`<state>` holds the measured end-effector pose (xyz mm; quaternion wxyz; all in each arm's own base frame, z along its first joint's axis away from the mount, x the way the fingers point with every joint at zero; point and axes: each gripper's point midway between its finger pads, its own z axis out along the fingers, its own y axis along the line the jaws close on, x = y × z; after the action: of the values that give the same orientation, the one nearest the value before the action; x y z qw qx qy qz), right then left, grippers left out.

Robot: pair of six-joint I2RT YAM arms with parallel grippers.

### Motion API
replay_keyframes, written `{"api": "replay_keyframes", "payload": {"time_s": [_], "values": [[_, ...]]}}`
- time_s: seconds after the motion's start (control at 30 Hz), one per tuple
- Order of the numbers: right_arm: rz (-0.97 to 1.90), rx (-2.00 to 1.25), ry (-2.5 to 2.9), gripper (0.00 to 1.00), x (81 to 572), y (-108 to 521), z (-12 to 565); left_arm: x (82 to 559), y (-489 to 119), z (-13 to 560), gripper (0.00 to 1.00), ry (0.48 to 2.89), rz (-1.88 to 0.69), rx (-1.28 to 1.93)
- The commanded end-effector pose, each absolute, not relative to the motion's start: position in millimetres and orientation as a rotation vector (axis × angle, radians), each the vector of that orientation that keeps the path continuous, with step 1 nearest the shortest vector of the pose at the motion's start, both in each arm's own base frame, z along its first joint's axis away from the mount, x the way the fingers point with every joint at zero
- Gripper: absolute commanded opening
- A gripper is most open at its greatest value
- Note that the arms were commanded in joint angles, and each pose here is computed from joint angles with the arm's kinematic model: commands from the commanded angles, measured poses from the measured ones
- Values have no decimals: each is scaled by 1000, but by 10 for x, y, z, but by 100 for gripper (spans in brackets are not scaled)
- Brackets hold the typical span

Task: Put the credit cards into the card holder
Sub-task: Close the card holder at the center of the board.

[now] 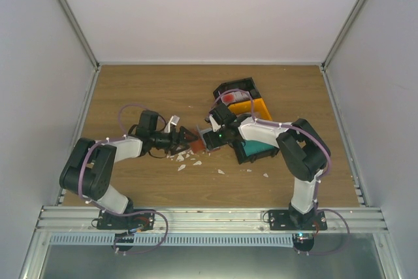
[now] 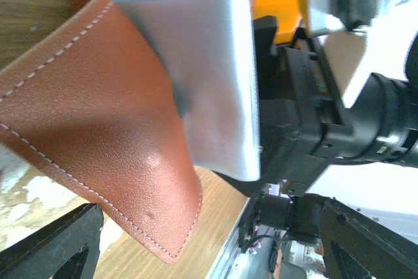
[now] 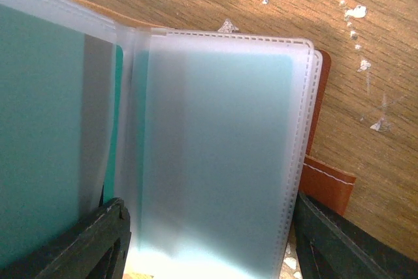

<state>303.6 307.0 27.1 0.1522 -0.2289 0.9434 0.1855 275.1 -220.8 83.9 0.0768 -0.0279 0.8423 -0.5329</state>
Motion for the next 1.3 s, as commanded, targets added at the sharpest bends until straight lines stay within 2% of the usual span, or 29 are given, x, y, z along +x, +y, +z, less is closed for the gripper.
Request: {"api": "replay_keyframes", "payload": {"time_s": [0.0,0.23,0.53,0.7,1.27], "values": [[591,-751,2817,69,2715,3135,-62,2771,-2407,1302,91,2336,-1718,56],[598,-761,2811,69,2704,3147,-54,2848,-2544,1506,91,2233,-1727,56],[615,-753,2789,69,2717,3166,17,2955,-2497,1326,89,2296,-1516,52],[566,-679,2763,69,2805,3111,115,2948,-2491,1228,88,2326,-1489,70],[516,-259,2603,66,3040,2730,705,2947,-2733,1261,71,2323,-1586,218]]}}
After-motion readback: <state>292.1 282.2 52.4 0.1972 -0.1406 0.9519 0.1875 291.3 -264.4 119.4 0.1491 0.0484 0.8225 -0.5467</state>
